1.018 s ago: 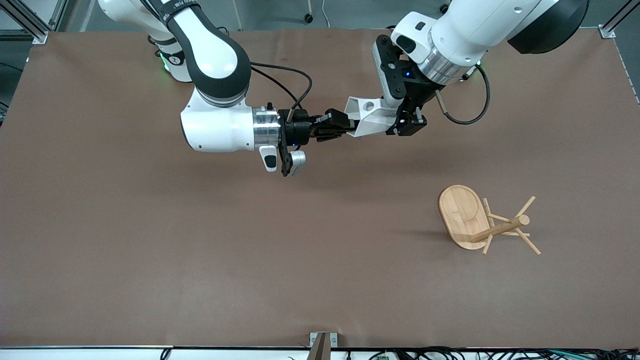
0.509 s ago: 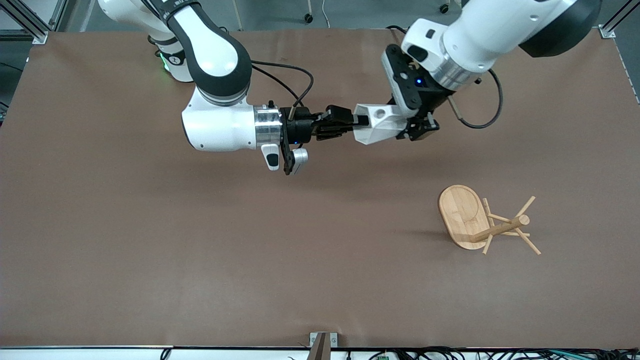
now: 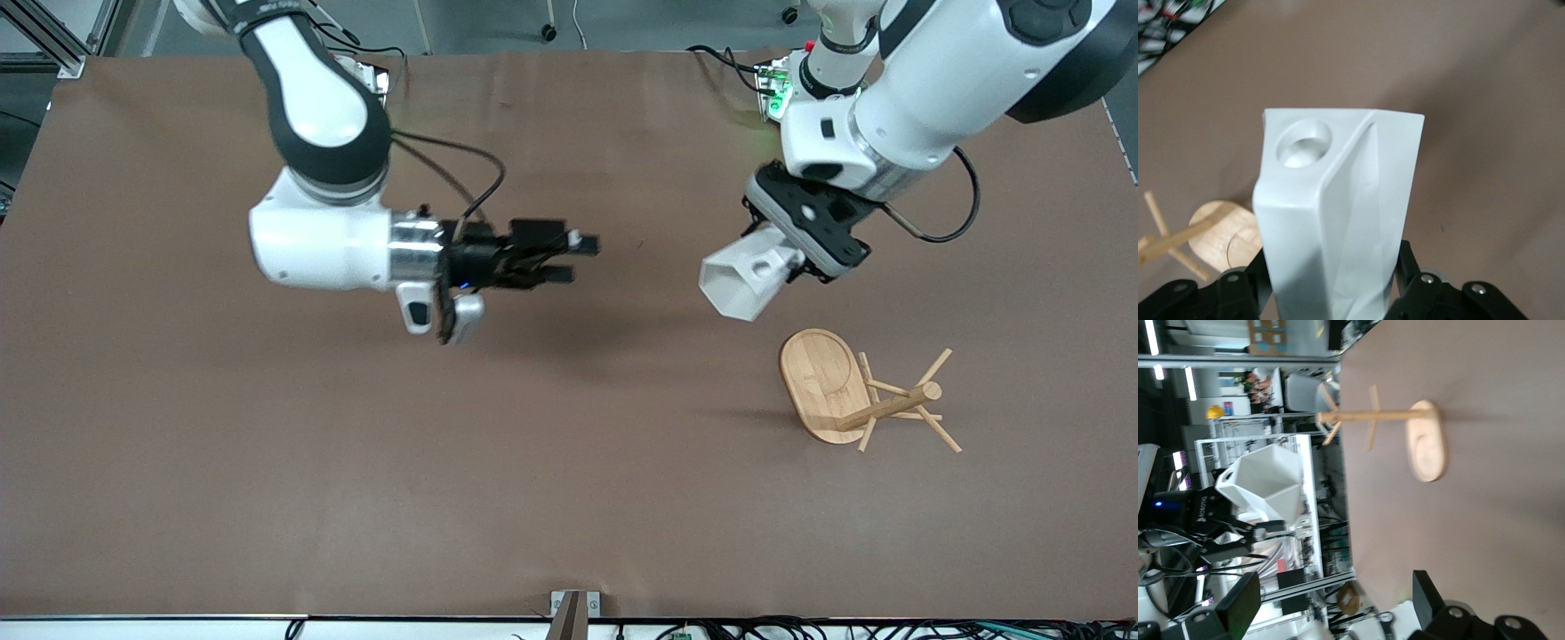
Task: Hang cup on rack
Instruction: 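Carry the cup to the rack with the left gripper while the right retracts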
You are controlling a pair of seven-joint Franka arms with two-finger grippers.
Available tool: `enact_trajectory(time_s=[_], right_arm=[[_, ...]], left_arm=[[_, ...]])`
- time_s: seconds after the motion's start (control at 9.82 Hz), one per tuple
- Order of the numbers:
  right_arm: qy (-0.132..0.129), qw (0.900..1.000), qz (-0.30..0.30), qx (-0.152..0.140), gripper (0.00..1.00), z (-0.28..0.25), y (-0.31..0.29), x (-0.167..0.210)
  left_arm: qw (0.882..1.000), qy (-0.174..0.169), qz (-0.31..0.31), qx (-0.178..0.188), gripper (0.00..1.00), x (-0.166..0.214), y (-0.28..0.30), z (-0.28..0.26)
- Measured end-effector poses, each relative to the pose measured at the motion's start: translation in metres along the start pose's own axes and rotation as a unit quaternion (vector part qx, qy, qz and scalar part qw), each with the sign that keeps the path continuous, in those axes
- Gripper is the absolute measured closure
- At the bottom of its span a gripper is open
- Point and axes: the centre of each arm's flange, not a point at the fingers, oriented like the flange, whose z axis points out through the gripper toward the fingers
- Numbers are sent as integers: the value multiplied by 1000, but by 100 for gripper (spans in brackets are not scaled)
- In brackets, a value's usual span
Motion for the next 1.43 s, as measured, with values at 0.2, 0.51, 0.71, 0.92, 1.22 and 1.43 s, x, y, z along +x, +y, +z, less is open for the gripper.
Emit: enact_trajectory(time_s=[0.2,0.51,0.71,0.92,1.22,1.43], right_arm=[[17,999,8,-49,0,-58,43,19],[44,987,5,-153,0,-158,90,28],[45,964,-11,-263,0,-228,111,21],[34,932,-23,-361,0,-298,115,9],[19,882,-35,-470,0,-393,59,-11],[19,859,-26,-511,0,-440,19,-29]], left_arm=[[996,-12,-91,-5,26,-1,-42,30],[983,-34,-179,0,26,-16,-113,70],[974,-47,-220,-1,26,-19,-127,89],[968,-58,-242,-2,26,-16,-121,104],[968,-55,-244,3,26,-18,-118,131],[970,-61,-234,20,26,-24,-119,149]])
